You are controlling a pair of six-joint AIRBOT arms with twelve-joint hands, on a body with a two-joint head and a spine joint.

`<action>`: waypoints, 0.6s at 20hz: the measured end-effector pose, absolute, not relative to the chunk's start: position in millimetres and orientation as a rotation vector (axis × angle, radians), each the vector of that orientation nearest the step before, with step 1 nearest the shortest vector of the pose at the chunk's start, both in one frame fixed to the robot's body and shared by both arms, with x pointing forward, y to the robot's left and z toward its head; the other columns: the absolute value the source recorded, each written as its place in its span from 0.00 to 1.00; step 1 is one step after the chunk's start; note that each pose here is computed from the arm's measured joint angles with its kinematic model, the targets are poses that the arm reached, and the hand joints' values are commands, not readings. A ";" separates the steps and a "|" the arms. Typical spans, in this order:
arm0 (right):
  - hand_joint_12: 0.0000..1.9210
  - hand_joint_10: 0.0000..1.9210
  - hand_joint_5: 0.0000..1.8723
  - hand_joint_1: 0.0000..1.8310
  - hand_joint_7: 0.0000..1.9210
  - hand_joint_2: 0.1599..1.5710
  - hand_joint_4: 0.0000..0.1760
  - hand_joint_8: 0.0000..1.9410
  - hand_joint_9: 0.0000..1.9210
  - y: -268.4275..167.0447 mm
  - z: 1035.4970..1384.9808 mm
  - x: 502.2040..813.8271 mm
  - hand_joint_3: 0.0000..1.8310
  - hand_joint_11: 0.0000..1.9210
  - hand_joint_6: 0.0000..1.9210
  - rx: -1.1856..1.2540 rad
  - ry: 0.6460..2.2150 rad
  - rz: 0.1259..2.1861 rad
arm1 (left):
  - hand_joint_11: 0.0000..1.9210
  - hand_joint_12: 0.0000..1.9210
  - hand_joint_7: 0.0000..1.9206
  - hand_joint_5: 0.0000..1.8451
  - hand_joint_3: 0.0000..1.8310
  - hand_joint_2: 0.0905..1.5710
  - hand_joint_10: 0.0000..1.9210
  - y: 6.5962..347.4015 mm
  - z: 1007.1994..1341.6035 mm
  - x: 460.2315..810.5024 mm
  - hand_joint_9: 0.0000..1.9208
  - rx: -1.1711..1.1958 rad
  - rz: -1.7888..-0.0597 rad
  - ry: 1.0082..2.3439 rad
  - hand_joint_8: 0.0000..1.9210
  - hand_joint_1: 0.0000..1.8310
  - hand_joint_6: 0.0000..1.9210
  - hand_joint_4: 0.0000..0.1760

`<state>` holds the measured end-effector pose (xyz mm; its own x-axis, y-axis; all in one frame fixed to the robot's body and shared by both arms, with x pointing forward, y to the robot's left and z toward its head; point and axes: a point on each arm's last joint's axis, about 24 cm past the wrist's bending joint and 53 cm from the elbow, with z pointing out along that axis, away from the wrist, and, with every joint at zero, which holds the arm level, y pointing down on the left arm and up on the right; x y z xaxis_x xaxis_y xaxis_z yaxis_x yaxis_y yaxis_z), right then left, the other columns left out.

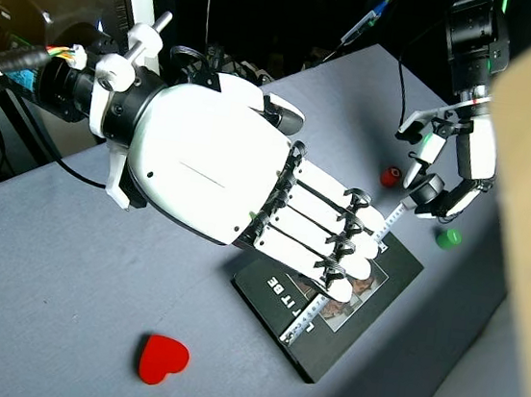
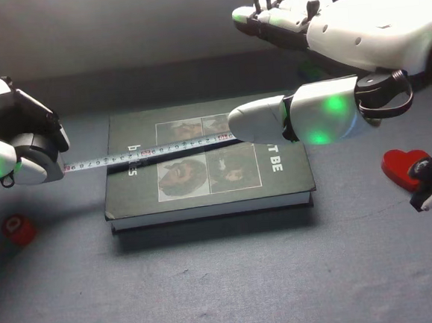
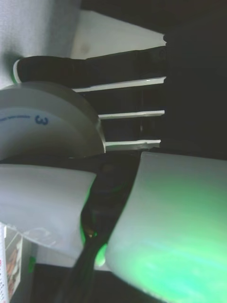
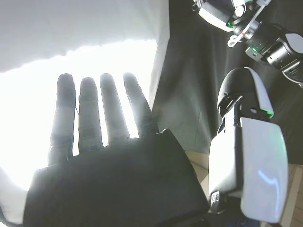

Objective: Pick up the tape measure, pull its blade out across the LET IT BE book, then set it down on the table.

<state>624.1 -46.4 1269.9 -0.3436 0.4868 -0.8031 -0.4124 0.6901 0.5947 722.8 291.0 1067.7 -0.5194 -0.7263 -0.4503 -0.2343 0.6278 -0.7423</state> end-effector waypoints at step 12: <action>0.16 0.00 0.00 0.00 0.00 0.61 0.11 0.00 0.00 -45.3 1269.1 623.5 0.00 0.00 0.00 0.046 1.685 0.914 | 0.39 0.71 0.49 0.48 0.00 0.71 0.72 288.7 1066.9 721.6 0.43 -0.754 -0.802 2.068 0.58 0.75 0.48 0.00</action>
<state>623.5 -45.3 1269.1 -0.3387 0.4767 -0.8112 -0.4203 0.6947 0.5838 721.6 288.7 1066.9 -0.5217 -0.7274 -0.4457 -0.2368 0.6254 -0.7435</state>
